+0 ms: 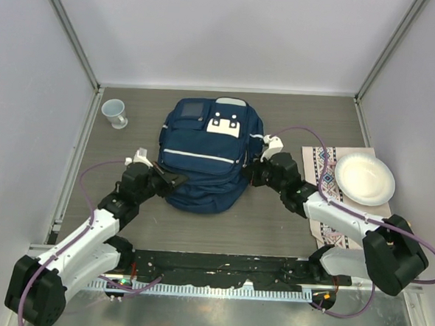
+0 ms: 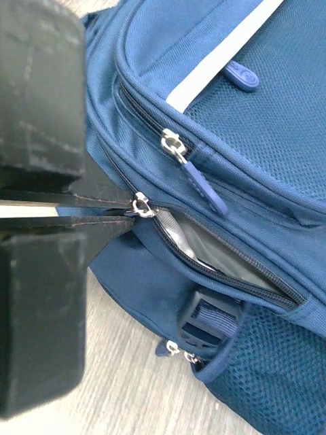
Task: Pack the student bag
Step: Zip the student bag at the center of the board.
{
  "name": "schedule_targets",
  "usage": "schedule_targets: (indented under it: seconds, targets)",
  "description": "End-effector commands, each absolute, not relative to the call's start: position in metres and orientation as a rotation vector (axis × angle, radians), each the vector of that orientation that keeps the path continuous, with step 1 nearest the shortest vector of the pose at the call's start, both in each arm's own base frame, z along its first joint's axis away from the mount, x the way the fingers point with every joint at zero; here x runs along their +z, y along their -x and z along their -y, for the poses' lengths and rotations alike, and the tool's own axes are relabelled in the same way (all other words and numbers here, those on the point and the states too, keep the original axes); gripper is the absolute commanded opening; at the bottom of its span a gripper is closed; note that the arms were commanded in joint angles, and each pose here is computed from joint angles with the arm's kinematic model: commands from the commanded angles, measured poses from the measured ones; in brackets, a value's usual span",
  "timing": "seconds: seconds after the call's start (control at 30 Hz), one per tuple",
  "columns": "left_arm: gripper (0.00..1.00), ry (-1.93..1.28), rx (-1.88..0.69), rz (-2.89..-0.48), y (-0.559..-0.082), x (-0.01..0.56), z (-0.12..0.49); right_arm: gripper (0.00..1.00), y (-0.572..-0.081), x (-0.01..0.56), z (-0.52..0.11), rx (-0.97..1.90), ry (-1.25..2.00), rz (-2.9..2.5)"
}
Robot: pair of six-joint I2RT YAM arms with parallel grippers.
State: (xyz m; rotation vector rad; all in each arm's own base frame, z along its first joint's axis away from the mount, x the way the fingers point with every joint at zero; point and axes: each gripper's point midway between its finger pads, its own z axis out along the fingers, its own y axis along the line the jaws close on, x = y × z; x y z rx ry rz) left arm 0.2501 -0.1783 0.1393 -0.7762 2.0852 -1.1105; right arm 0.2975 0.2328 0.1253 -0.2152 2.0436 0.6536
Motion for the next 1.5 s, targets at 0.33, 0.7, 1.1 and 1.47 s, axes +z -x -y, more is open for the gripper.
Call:
schedule_targets:
  seconds: [0.33,0.7,1.1,1.47]
  targets:
    - [0.0,0.679,-0.934,-2.165,-0.245,0.128,0.154,0.01,-0.379,0.153,-0.162,0.281,0.086,-2.01]
    - [0.0,0.459,-0.934,-2.246,-0.241,0.133,0.159,0.01,-0.408,0.161,-0.163,0.238,0.24,-2.043]
    - [0.0,0.261,-1.002,-2.338,-0.232,0.137,0.17,0.01,-0.445,0.15,-0.149,0.081,0.248,-2.076]
    - [0.0,0.233,-1.167,-2.287,-0.229,0.147,0.187,0.01,-0.455,0.158,-0.16,0.23,0.207,-2.066]
